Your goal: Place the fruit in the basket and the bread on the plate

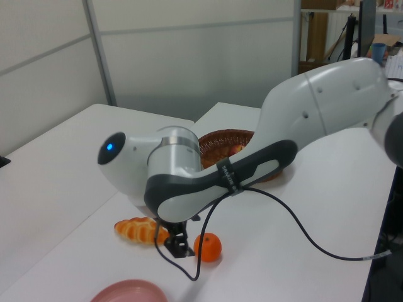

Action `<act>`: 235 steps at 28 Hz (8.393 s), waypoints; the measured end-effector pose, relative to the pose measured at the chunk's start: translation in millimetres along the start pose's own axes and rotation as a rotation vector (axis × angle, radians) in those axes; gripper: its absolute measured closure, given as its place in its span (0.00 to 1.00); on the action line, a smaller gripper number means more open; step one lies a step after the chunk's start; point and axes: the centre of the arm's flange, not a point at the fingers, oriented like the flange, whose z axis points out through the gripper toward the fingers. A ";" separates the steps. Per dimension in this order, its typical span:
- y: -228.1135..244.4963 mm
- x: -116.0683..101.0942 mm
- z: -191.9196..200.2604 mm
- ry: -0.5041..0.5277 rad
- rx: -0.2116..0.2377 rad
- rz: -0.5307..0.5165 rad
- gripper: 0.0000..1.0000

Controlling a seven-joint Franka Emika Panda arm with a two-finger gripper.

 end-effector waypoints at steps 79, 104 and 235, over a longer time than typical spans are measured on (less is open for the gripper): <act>494.4 -60.9 232.4 0.358 0.056 0.624 0.07; 271.4 58.5 71.8 0.539 0.247 0.445 0.00; -1.5 -42.8 -121.2 0.172 0.174 0.061 0.04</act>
